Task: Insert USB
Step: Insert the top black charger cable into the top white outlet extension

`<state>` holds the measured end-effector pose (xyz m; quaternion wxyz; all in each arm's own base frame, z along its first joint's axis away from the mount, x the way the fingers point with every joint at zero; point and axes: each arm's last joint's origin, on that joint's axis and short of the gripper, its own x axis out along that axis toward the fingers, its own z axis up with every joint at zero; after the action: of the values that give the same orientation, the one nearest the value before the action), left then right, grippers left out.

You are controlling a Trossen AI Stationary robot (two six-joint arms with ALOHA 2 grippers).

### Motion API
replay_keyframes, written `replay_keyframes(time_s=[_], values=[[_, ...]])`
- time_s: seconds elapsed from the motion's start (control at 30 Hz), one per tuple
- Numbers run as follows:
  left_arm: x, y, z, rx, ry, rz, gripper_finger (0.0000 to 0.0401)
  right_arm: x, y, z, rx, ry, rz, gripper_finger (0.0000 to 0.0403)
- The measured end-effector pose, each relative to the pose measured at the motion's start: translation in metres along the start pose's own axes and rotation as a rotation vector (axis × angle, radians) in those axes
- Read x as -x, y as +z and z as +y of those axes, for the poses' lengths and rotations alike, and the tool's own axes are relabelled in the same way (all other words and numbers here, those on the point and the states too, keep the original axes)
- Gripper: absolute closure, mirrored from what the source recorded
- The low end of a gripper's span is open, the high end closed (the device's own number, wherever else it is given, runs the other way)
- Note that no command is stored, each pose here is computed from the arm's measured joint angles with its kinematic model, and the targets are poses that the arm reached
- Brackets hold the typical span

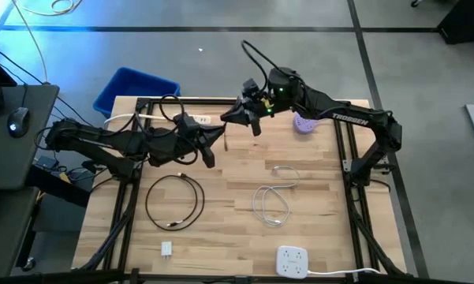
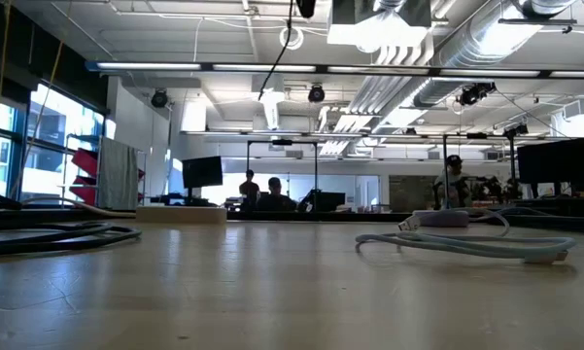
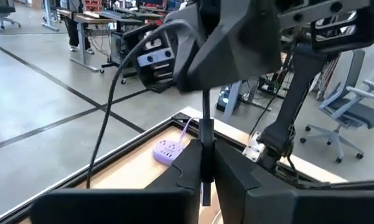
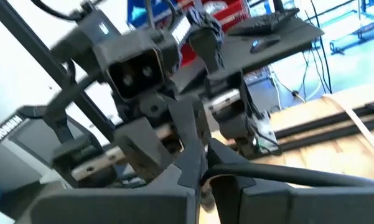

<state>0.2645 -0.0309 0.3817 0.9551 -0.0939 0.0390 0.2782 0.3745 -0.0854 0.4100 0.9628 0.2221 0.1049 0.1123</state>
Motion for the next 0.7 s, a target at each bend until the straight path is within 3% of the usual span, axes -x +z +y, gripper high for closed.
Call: replay_keyframes(time_s=[0.1,0.4,0.7], values=[[0.000,0.000,0.000,-0.010,-0.001,-0.001,0.0343,0.000,-0.003,-0.001,0.002,-0.011,0.029,0.0401],[-0.010,-0.008,0.010,0.118,-0.036,0.106,0.0243,0.000,-0.013,-0.002,0.019,-0.036,0.121,0.0402],[-0.033,-0.011,0.026,0.236,-0.124,0.203,0.0225,0.000,-0.025,-0.003,0.038,-0.058,0.220,0.0403]])
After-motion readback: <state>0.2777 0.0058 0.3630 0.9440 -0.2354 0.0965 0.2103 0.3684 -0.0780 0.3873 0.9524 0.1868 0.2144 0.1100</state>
